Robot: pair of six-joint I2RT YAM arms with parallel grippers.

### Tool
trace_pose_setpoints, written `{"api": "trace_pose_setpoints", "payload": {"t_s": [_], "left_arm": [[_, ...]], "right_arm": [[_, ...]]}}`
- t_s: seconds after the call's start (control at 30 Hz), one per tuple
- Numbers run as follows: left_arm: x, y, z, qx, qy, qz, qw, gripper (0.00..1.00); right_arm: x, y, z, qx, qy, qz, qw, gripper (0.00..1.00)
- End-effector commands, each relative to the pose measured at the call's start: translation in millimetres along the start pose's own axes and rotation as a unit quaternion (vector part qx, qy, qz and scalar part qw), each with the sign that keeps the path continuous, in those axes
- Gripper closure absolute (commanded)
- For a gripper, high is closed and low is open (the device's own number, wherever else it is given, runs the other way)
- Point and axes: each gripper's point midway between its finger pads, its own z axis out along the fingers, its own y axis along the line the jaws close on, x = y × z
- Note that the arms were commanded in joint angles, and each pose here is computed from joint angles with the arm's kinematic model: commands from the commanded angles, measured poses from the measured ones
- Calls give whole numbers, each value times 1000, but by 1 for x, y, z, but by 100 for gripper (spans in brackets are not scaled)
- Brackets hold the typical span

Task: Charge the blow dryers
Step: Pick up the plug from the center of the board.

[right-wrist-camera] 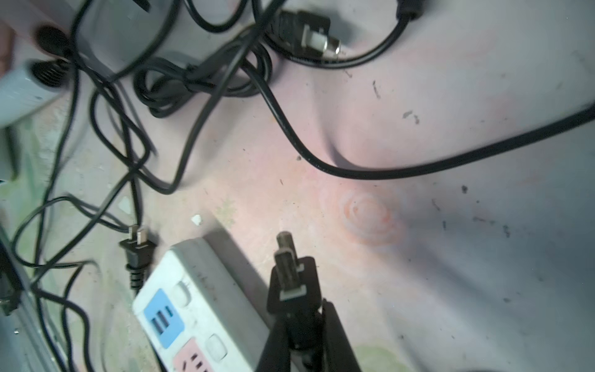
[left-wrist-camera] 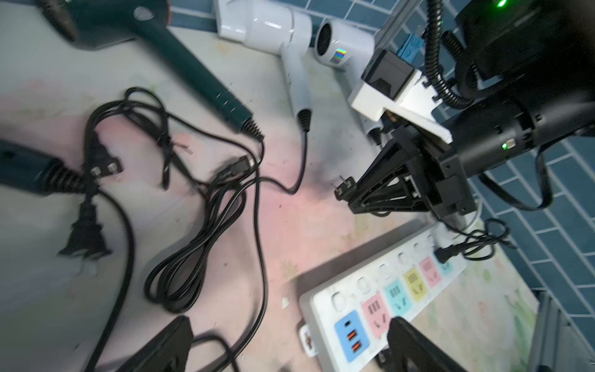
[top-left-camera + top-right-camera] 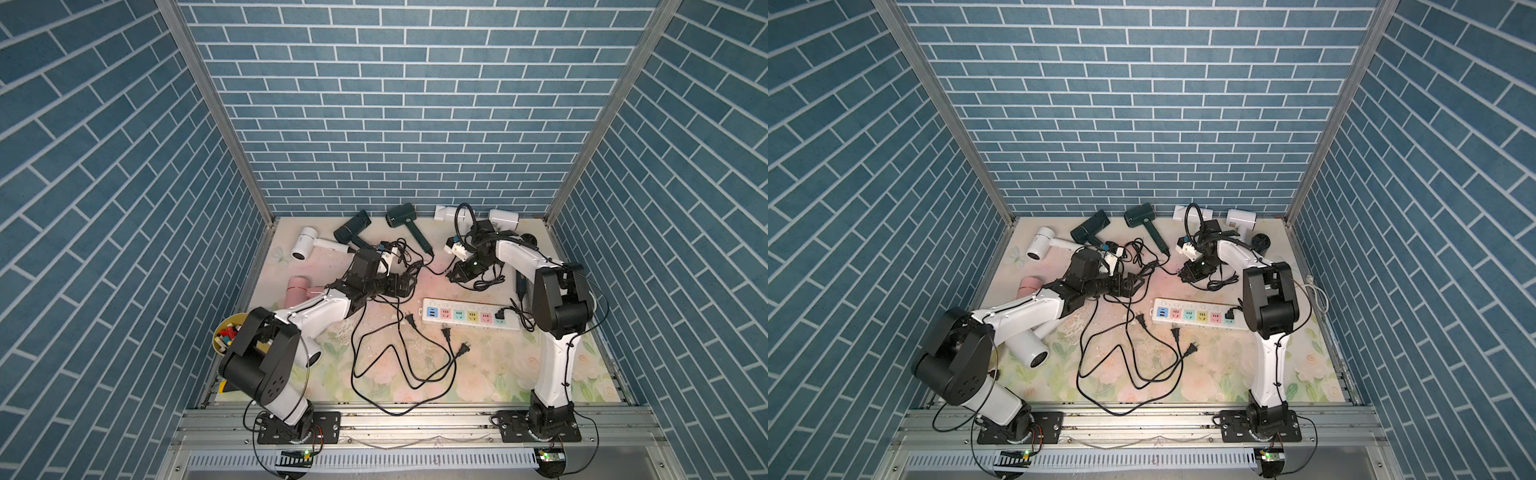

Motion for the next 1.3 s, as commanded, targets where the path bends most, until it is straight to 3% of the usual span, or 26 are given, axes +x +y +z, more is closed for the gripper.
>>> {"api": "trace_pose_setpoints", "payload": {"t_s": [0.0, 0.2, 0.43, 0.63, 1.07, 1.27], "left_arm": [[-28, -31, 14, 86, -23, 0, 996, 3], [-41, -50, 50, 160, -24, -11, 987, 15], [-42, -61, 81, 209, -13, -24, 977, 13], [-32, -70, 101, 237, 6, -24, 971, 18], [-25, -75, 102, 267, 10, -30, 963, 59], [-18, -72, 104, 266, 15, -33, 963, 66]], "right_arm": [[-10, 27, -22, -69, -30, -9, 997, 100], [-14, 42, -32, -118, -48, -8, 992, 100], [-17, 62, -42, -180, -59, -13, 982, 100], [-15, 72, -47, -227, -54, -12, 972, 100], [-9, 67, -37, -240, -28, 6, 970, 100], [-9, 66, -37, -239, -28, 7, 970, 100]]}}
